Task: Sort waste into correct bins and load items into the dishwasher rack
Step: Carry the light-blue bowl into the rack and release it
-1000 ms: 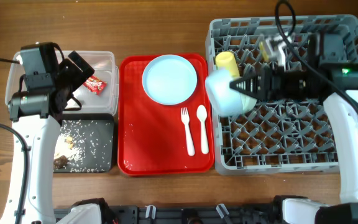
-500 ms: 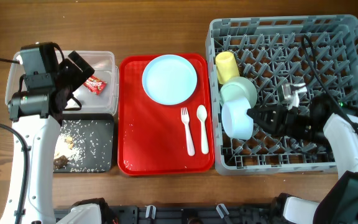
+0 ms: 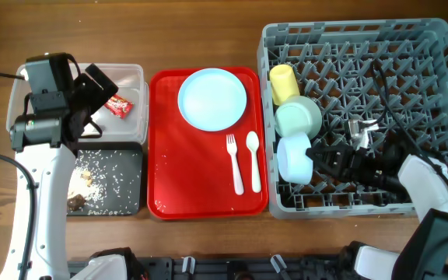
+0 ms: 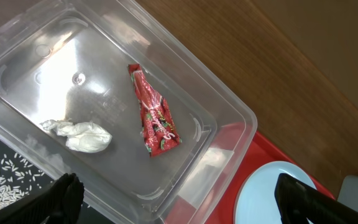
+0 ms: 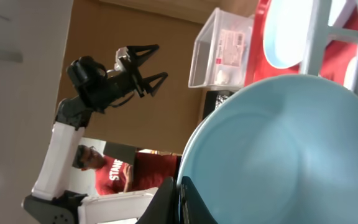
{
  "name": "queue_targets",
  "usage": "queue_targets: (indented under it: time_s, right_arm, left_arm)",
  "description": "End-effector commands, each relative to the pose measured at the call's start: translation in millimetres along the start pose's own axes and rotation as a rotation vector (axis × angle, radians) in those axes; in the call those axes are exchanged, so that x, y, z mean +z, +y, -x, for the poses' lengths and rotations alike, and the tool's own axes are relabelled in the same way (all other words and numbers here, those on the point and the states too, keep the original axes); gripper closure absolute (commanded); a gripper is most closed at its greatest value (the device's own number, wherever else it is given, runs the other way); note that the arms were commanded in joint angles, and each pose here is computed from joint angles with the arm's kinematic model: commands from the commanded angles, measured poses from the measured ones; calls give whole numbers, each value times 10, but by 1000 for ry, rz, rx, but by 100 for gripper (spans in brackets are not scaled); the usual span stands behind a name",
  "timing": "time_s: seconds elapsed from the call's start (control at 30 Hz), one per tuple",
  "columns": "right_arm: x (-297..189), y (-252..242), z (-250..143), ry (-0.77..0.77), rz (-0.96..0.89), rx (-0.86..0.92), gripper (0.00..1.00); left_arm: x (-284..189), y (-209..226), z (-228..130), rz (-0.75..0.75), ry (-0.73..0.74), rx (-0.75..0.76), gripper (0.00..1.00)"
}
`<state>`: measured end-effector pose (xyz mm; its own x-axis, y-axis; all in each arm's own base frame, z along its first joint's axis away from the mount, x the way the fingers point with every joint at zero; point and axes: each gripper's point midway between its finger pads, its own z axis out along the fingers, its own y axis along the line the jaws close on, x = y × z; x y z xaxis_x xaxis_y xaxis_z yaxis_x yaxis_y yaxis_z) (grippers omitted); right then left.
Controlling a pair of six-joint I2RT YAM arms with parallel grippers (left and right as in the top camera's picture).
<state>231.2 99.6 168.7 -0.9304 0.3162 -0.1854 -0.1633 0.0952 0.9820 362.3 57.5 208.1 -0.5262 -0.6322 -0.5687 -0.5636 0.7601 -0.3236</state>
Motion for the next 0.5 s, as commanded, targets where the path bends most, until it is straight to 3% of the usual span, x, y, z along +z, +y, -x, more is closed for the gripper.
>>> queue_targets:
  time_s: [0.0, 0.33, 0.47]
  right_arm:
    - [-8, -136, 6, 14, -55, 35, 91]
    - [-82, -476, 207, 7, -257, 75, 71]
    - [-224, -624, 330, -23, -387, 73, 69]
  left_arm:
    - [-19, -15, 41, -6, -10, -12, 0]
    - [-19, -15, 41, -6, -10, -12, 0]
    - [-19, -15, 41, -6, -10, -12, 0]
